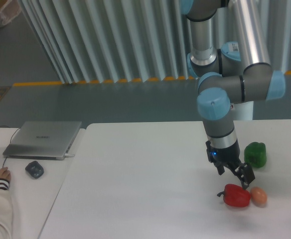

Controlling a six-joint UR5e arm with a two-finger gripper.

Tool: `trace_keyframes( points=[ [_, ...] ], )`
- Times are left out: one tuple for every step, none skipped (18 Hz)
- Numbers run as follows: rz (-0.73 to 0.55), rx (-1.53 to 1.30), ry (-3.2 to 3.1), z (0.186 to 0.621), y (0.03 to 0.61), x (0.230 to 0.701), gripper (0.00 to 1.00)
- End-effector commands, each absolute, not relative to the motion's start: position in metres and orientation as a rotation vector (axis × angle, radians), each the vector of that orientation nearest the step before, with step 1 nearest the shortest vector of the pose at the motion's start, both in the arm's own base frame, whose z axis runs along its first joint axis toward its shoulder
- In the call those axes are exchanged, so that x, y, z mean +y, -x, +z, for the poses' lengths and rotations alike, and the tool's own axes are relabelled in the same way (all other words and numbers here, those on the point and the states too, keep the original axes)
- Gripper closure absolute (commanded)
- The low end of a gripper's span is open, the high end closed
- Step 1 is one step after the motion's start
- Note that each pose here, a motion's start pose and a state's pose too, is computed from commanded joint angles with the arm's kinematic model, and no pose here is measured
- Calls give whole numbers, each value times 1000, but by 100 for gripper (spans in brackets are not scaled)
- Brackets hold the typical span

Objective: Place the red pepper on the table
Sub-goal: 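Open the gripper and lift it off the red pepper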

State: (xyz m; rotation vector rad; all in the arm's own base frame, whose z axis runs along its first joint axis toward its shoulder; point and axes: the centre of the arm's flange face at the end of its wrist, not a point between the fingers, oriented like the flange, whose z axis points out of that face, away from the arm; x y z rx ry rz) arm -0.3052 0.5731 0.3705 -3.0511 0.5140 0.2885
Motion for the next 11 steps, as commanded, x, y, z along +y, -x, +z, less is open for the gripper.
trace_keyframes(
  points=[
    [277,580,3035,374,306,571,0],
    [271,667,3019,377,302,570,0],
    [248,699,3020,376,300,570,0],
    [203,741,3036,373,295,568,0],
    [142,842,3040,376,288,562,0],
    [131,892,3027,384,282,559,0],
    [110,912,3022,385,276,559,0],
    [91,923,3022,384,271,560,0],
    [79,936,3022,384,265,562,0],
    [63,933,3021,384,261,563,0],
    [53,934,3023,382,259,563,0]
  ],
)
